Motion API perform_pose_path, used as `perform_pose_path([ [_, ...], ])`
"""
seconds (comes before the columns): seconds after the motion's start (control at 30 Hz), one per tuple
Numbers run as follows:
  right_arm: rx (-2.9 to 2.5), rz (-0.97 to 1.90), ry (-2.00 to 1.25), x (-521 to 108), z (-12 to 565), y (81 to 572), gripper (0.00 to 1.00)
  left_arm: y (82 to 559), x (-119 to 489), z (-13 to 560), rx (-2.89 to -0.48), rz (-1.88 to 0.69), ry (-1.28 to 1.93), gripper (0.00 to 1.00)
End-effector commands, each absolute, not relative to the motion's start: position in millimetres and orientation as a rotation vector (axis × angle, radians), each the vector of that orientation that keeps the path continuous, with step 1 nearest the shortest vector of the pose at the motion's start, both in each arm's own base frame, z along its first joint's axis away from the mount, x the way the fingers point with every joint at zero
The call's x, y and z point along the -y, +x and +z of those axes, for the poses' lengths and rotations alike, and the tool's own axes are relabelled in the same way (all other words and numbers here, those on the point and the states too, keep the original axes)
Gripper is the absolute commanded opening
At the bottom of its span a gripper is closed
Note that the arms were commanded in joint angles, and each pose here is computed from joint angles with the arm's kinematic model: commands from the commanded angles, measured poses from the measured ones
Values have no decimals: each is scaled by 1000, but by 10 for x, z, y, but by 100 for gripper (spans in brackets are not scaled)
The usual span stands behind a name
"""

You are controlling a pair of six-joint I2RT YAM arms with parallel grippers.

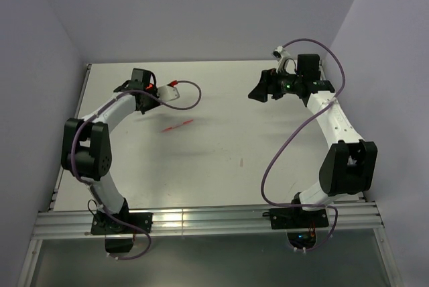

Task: Insert the pens into the pen caps

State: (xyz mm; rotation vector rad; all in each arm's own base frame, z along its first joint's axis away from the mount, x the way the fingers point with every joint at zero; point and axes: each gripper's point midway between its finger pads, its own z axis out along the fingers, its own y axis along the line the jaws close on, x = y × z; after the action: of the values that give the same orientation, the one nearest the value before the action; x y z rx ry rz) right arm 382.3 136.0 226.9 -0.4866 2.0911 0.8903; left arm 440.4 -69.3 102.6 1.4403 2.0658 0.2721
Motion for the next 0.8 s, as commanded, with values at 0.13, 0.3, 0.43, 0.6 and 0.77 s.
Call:
perform_pose_path([
  [0.13, -2039, 811, -525, -1309, 2484, 3803, 89, 4786, 408, 805, -1870, 496, 1699, 4],
  [0.3, -2051, 792, -520, -1274, 2431, 3778, 89, 4910, 390, 568, -1898, 468, 1753, 7],
  [0.43, -2056, 785, -513, -1250, 2422, 3776, 89, 4968, 425, 456, -1872, 460, 1775, 9],
  [0.6, -2056, 778, -507, -1224, 2432, 3780, 89, 5015, 414, 302, -1898, 440, 1799, 12],
  [0.77, -2063, 778, -502, -1206, 2415, 3787, 89, 5018, 402, 208, -1896, 440, 1821, 17],
])
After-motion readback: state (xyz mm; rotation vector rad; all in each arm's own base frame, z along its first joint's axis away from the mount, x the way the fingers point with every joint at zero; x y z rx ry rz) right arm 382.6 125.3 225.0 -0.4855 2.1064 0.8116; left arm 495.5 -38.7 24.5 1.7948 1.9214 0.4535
